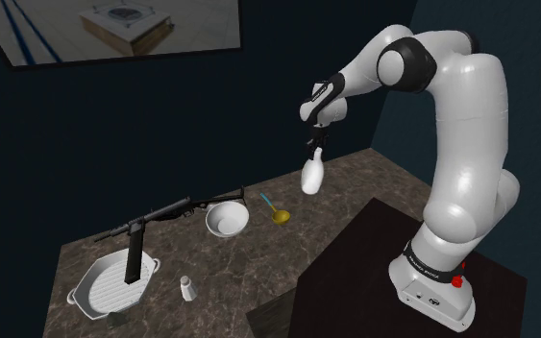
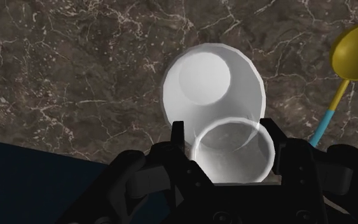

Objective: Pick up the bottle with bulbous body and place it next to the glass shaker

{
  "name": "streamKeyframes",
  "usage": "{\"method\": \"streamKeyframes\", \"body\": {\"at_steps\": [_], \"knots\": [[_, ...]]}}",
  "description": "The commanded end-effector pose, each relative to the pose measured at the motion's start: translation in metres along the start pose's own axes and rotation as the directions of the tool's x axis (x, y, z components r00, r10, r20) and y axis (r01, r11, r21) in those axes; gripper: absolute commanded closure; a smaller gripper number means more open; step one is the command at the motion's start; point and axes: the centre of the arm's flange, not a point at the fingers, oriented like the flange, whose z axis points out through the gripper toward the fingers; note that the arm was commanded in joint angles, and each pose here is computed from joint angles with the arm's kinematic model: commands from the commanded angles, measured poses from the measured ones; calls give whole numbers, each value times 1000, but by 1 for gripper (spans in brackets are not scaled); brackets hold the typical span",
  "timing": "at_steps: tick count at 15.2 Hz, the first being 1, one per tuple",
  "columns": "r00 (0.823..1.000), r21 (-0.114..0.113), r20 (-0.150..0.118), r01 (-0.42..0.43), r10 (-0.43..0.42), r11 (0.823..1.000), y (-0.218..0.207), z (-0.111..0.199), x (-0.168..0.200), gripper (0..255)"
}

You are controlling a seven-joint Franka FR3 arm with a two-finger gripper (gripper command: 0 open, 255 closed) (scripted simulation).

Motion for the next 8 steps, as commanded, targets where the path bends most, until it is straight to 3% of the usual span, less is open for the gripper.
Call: {"method": "streamKeyframes", "body": {"at_steps": [1, 8], "knots": [[1000, 0, 0, 0, 0, 1000, 0, -10, 0, 255], [1000, 0, 0, 0, 0, 1000, 0, -47, -1, 255]]}}
